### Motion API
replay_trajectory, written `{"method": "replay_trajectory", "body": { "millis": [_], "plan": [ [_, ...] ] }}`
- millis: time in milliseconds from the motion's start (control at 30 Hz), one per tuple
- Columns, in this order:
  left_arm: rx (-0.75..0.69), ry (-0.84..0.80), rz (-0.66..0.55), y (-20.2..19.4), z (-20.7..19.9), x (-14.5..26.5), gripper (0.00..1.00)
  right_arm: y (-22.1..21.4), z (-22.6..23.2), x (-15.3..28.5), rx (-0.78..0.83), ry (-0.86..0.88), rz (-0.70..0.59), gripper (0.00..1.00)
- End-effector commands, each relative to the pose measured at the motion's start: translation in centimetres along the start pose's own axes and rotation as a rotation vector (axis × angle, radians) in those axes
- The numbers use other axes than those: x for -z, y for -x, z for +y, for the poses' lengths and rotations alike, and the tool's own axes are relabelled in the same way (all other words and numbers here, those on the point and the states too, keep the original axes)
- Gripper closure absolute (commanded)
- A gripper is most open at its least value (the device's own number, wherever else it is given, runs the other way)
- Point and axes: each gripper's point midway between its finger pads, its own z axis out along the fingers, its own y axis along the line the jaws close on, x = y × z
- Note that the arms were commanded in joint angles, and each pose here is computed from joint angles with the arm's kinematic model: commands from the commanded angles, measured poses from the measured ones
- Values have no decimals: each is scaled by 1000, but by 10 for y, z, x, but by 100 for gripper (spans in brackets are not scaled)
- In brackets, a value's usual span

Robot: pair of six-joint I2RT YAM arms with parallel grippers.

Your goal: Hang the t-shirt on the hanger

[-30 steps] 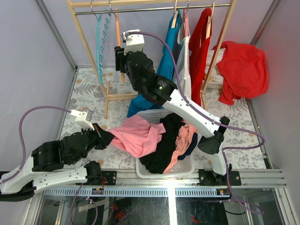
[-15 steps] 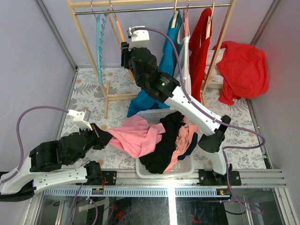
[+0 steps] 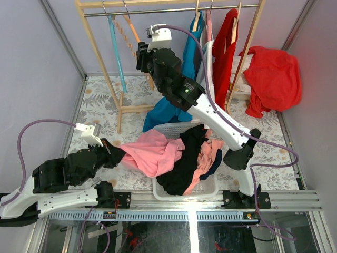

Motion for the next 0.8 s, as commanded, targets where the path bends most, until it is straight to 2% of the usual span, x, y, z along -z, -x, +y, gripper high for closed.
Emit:
{"method": "replay_trajectory", "body": {
  "millis": [0, 267, 400, 500, 600, 767],
  "plan": [
    [32, 6, -38, 14, -2, 5, 100, 52, 7, 4, -72, 60, -125, 51],
    [32, 20, -36, 14, -2, 4, 100, 40, 12, -6, -67, 99, -112, 51],
    [34, 25, -33, 13, -2, 2, 100, 36, 9, -12, -72, 101, -106, 55],
    [35, 29, -34, 13, -1, 3, 100, 36, 6, -14, -79, 103, -108, 63],
    [33, 38, -38, 14, 0, 3, 100, 39, 7, -14, -77, 112, -116, 78],
    [26, 48, -37, 14, 0, 1, 100, 48, 7, -8, -72, 122, -132, 96]
  ]
}}
